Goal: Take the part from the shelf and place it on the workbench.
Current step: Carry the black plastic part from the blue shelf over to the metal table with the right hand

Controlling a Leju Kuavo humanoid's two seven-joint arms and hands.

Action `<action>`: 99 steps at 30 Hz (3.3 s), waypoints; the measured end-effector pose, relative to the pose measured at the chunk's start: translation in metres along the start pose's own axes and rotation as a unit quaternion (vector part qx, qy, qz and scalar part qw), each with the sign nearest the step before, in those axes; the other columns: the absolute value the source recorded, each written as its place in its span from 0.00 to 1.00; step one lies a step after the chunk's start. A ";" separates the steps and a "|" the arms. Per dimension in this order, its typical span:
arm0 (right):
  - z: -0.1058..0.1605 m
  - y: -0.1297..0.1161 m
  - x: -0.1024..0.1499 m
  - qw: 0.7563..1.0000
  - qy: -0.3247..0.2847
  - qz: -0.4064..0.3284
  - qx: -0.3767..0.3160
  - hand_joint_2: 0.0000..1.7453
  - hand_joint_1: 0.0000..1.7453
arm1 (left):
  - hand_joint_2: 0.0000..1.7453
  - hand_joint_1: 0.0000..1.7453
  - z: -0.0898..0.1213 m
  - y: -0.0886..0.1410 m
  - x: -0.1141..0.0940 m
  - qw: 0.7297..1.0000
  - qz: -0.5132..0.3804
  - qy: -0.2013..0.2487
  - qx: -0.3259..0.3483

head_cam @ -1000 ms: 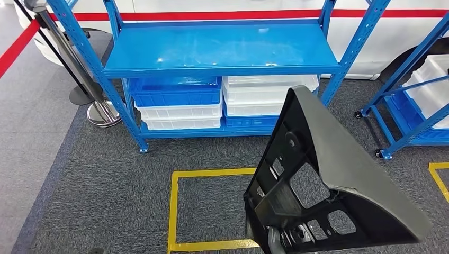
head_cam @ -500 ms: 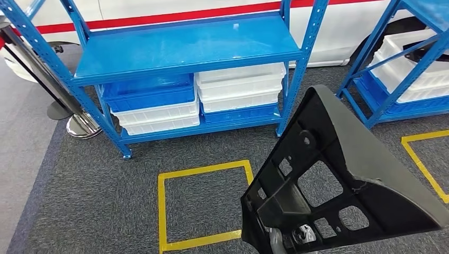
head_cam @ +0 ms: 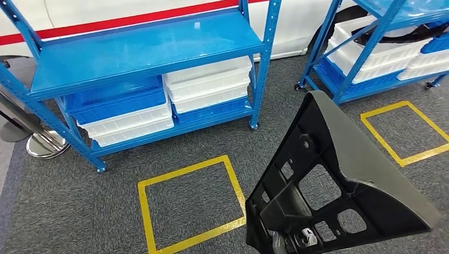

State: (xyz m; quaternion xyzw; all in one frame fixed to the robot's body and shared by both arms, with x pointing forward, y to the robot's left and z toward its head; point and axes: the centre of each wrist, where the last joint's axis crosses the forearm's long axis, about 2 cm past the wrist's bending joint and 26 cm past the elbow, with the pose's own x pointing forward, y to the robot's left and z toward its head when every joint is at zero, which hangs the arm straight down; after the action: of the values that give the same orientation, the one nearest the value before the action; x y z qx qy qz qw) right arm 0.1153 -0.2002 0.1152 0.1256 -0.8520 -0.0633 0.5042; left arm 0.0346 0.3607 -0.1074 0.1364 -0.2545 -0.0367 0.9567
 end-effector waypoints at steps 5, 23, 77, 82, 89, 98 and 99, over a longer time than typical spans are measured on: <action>-0.001 0.002 -0.001 1.000 -0.002 0.000 -0.001 1.00 1.00 | 1.00 0.00 0.000 0.002 -0.001 1.000 0.007 0.001 0.003; -0.009 0.007 -0.013 1.000 0.007 -0.015 0.009 1.00 1.00 | 1.00 0.00 -0.002 0.007 0.001 0.999 0.043 0.018 0.019; -0.023 0.012 -0.035 0.997 0.025 -0.040 0.054 1.00 1.00 | 1.00 0.00 -0.002 0.005 0.002 0.995 0.087 0.030 0.034; -0.023 0.013 -0.035 0.997 0.026 -0.042 0.057 1.00 1.00 | 1.00 0.00 -0.002 0.006 0.002 0.995 0.087 0.029 0.035; -0.023 0.012 -0.037 0.997 0.028 -0.041 0.060 1.00 1.00 | 1.00 0.00 -0.001 0.006 0.001 0.995 0.089 0.031 0.035; -0.022 0.012 -0.038 0.997 0.032 -0.041 0.063 1.00 1.00 | 1.00 0.00 -0.003 0.005 0.005 0.995 0.091 0.027 0.034; -0.022 0.012 -0.038 0.997 0.032 -0.041 0.063 1.00 1.00 | 1.00 0.00 -0.003 0.005 0.006 0.995 0.091 0.026 0.033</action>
State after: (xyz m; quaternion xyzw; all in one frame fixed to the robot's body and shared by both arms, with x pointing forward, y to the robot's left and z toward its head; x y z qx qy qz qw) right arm 0.1499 -0.1775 0.0967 0.1942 -0.8318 -0.0264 0.5194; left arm 0.0412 0.3654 -0.1062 0.1454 -0.2421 0.0628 0.9572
